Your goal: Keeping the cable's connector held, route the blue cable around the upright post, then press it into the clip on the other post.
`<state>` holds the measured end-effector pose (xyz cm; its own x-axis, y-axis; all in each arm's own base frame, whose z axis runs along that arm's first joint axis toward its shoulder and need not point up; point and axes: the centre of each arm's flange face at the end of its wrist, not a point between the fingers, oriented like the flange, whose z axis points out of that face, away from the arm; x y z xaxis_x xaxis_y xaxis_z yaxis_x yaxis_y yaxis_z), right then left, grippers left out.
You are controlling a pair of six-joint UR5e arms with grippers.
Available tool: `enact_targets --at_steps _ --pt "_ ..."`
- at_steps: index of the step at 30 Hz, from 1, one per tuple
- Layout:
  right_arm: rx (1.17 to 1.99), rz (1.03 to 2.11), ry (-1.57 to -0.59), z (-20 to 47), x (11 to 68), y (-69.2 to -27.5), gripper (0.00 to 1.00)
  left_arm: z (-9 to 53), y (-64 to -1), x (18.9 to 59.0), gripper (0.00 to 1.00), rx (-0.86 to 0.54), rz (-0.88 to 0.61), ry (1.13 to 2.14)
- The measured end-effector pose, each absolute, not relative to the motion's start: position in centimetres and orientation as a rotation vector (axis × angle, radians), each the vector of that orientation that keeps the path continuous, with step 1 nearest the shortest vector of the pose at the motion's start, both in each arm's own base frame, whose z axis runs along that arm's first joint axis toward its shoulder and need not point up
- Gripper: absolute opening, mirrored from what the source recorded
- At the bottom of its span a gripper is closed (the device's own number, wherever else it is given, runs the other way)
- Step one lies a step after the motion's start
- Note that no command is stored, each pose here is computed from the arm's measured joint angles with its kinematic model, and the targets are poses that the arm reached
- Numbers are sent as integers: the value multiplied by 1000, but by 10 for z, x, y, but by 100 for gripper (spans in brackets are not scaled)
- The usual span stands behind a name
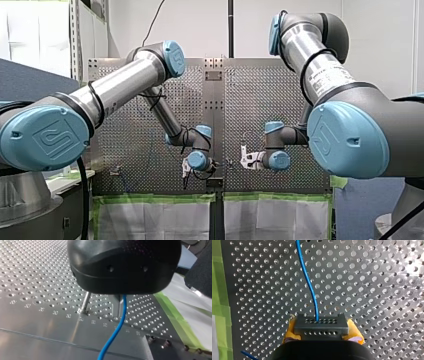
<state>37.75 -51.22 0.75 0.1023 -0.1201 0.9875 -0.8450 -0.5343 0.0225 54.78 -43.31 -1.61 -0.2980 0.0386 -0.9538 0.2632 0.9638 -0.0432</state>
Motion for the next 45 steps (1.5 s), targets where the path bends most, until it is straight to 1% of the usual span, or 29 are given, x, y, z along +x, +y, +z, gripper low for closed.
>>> enact_targets --at_steps 11,21,27,36,45 --pt "1743 1489 -981 -3 368 -518 0 -18 -429 548 0 230 -235 1890" --pt "1722 1509 -992 -4 361 -527 0 -21 -436 546 0 250 -318 1896" --pt "1708 1508 -996 -4 356 -535 0 -37 -440 548 0 246 -332 1917" --pt "1679 1512 -991 -3 349 -549 0 -31 -447 570 0 225 -337 1871" --pt "1684 1499 -999 -22 348 -561 0 -21 -438 590 0 196 -319 1859"
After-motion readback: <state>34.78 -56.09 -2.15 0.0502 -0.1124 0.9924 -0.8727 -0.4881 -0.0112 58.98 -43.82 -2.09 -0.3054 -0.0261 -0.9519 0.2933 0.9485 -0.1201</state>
